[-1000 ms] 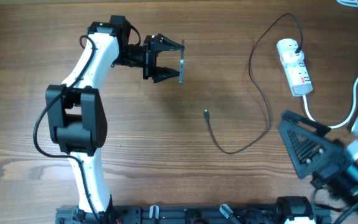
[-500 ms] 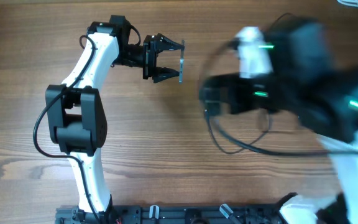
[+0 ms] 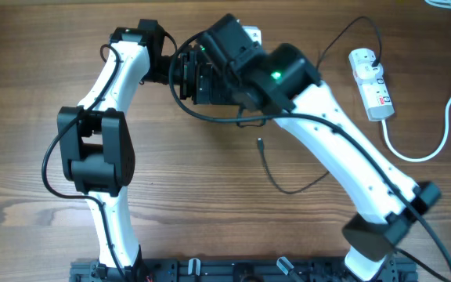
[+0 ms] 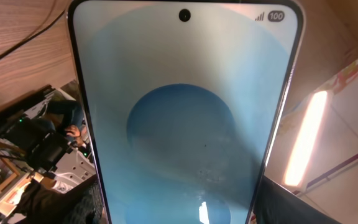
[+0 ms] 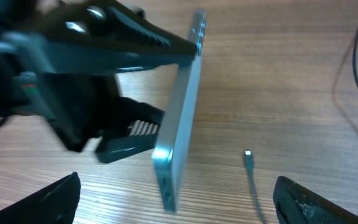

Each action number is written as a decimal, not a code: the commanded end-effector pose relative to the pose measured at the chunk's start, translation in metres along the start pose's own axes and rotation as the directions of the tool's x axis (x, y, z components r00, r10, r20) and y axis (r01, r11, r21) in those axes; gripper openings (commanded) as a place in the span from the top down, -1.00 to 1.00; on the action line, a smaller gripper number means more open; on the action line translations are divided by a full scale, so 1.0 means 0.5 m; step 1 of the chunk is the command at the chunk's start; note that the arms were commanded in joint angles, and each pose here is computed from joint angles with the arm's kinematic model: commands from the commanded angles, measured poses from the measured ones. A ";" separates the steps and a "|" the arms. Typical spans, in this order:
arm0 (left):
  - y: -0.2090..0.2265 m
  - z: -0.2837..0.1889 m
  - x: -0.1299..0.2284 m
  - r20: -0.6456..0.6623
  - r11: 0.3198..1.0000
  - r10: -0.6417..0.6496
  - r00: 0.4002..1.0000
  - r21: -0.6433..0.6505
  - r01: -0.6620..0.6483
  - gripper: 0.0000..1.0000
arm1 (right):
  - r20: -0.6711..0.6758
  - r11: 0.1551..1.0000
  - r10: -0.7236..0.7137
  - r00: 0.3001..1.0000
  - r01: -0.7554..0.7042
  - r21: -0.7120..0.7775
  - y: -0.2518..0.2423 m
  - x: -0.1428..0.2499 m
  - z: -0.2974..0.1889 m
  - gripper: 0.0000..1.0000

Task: Plug charger to phone and switch on socket

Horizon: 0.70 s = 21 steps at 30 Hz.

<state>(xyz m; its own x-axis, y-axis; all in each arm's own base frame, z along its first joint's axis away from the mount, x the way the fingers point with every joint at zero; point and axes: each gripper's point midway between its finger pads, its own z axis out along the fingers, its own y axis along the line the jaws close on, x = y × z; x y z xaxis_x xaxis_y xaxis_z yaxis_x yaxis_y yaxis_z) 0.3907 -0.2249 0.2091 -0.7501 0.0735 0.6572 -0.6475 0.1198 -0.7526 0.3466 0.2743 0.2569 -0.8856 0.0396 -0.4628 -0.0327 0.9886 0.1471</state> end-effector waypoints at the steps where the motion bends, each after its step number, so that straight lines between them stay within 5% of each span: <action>1: -0.035 -0.005 0.040 -0.027 0.999 -0.010 1.000 0.041 0.011 -0.46 | 0.045 0.994 0.038 0.998 -0.042 0.097 -0.015 -0.011 0.029 -0.85; 21: -0.035 -0.005 0.040 -0.029 0.997 -0.068 0.997 0.039 0.070 -0.47 | 0.132 0.987 -0.107 0.985 0.089 0.136 0.022 -0.028 0.045 -0.01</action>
<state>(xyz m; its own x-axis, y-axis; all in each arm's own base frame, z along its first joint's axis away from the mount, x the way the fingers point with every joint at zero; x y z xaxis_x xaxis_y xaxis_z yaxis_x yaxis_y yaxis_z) 0.3907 -0.2249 0.2091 -0.6804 0.0609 0.7303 -0.7205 0.1267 -0.6818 0.3651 0.2875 0.2462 -0.8163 -0.0283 -0.5770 -0.0393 0.9992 0.0065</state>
